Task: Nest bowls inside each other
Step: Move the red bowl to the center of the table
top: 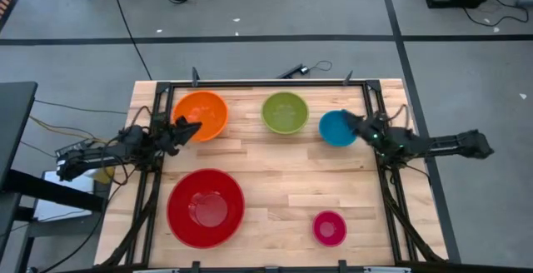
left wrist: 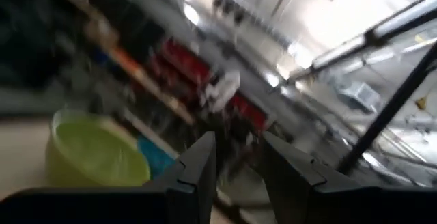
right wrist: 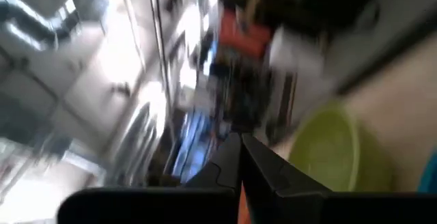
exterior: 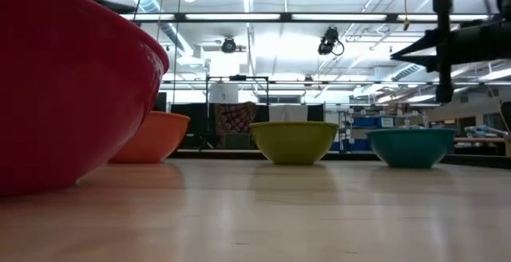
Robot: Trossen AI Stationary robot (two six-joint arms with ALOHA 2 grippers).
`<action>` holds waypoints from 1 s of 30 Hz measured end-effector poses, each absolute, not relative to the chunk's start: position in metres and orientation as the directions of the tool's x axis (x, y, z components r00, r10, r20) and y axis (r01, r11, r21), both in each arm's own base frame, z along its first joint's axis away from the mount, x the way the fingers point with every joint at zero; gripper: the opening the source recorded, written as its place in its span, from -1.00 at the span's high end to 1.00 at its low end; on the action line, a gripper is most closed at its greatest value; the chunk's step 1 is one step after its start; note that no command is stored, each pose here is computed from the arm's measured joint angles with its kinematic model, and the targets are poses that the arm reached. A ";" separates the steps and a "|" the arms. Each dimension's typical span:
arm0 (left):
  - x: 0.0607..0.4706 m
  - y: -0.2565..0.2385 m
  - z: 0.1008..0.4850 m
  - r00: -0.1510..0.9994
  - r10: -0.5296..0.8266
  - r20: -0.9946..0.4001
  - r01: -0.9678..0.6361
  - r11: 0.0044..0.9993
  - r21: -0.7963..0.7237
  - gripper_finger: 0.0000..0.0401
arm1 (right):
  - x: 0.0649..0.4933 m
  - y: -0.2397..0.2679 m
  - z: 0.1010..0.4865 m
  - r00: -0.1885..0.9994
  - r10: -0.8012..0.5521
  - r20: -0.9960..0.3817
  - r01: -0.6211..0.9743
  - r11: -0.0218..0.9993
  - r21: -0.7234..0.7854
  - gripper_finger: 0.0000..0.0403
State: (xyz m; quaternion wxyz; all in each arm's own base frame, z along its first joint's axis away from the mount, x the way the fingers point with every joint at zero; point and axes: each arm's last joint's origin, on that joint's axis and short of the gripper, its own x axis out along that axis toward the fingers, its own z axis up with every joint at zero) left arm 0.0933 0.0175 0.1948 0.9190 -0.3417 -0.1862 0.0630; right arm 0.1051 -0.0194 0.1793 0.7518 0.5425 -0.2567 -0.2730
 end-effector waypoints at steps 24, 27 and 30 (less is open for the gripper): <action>0.076 0.004 0.249 0.965 -0.131 -0.228 -0.035 0.794 -0.606 0.42 | 0.354 -0.026 0.259 0.935 -0.276 -0.223 0.342 0.532 0.774 0.79; 0.073 0.004 0.251 0.959 -0.117 -0.260 -0.060 0.807 -0.587 0.42 | 0.377 -0.022 0.247 0.949 -0.146 -0.281 0.315 0.534 0.785 0.67; 0.073 0.004 0.251 0.958 -0.116 -0.262 -0.059 0.816 -0.576 0.42 | 0.399 -0.015 0.238 0.946 -0.018 -0.325 0.282 0.544 0.791 0.54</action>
